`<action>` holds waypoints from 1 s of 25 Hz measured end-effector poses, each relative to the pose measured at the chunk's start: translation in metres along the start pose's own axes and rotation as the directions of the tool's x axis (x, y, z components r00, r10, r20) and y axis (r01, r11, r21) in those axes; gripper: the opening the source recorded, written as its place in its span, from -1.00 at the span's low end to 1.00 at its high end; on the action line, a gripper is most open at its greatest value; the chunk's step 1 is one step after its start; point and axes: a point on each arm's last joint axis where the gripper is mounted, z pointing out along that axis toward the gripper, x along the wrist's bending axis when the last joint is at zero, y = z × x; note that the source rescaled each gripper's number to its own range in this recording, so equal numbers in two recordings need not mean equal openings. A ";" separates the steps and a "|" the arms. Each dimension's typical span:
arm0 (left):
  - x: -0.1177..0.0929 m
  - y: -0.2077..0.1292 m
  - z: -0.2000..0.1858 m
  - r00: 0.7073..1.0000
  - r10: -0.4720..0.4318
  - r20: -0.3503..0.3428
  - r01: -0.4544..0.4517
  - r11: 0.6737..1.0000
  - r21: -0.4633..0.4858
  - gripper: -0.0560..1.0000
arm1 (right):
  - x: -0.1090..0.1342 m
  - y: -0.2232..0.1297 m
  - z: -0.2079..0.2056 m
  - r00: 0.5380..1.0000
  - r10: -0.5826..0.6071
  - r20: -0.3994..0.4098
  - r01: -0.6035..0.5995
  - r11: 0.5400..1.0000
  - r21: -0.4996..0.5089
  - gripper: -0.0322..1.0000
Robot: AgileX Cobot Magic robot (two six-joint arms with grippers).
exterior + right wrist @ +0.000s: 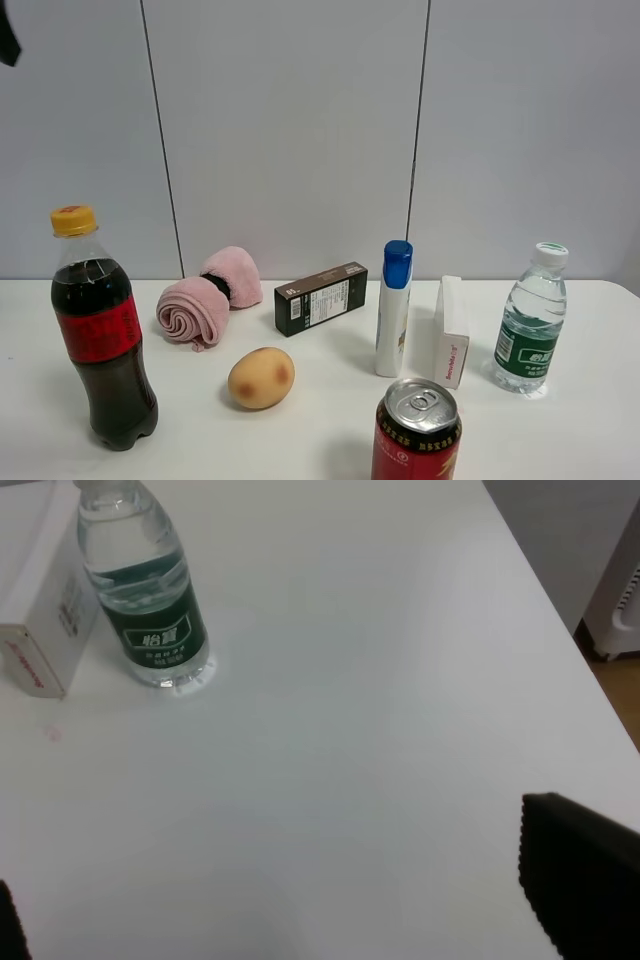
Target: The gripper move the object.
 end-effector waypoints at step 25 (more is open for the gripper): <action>-0.014 -0.235 -0.194 0.953 -0.302 -0.025 0.301 0.953 -0.041 0.99 | 0.000 0.000 0.000 1.000 0.000 0.000 0.000 1.000 0.000 1.00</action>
